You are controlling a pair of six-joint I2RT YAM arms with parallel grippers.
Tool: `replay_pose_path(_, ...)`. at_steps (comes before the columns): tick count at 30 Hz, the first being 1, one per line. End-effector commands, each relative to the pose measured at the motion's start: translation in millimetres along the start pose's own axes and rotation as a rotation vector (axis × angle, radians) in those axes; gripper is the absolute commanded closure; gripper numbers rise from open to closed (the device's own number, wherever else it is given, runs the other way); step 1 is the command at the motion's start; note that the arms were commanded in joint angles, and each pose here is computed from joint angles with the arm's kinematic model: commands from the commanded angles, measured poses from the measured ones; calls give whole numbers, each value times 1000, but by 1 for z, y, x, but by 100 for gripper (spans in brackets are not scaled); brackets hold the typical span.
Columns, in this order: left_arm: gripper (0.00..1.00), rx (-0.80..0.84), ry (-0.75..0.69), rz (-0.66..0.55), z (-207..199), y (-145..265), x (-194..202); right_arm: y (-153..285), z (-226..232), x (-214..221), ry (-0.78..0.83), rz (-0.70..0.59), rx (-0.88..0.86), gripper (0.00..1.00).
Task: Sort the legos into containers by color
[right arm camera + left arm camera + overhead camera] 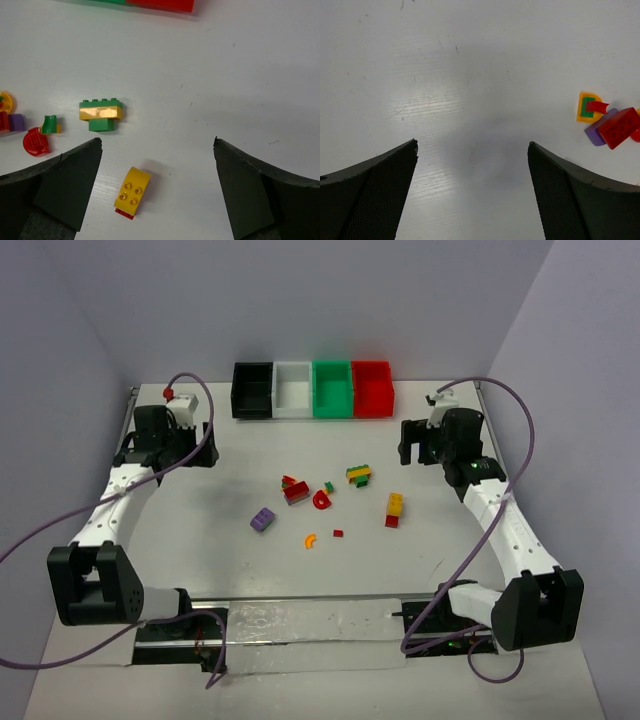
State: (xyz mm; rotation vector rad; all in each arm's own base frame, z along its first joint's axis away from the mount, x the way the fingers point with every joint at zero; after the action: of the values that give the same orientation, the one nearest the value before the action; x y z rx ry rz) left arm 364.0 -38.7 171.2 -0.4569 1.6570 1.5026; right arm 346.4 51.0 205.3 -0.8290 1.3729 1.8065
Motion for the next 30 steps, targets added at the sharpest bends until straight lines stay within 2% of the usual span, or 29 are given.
replay_pose_path(1,1,22,-75,-109,-4,16,-24,4,14,-6,36,-3,-81,0)
replay_pose_path(5,1,22,-84,-72,-7,16,-22,4,14,-7,23,-5,-82,0)
replay_pose_path(9,1,53,-148,-23,-27,14,-20,0,13,-6,16,24,-71,0)
replay_pose_path(14,1,188,-259,72,-92,10,-7,-6,12,-4,13,50,-62,0)
replay_pose_path(18,1,232,-299,163,-125,5,10,-12,11,1,6,77,-61,0)
replay_pose_path(22,9,279,-326,275,-152,-1,35,-16,10,4,4,103,-59,0)
replay_pose_path(30,19,243,-373,395,-159,-9,70,-20,9,8,3,121,-58,0)
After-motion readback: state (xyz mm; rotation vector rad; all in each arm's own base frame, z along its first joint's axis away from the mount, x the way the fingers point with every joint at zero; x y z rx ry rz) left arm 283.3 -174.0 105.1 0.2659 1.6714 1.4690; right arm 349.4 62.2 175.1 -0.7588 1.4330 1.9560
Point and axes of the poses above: each gripper's point midway between its finger pads, its own y axis back along the fingers, its own z axis along the line the jaws close on, x = y × z, the point moved 1 cm from there along y, back along the fingers, and after that the axes turned 12 degrees about -y, right-handed, at the moved point
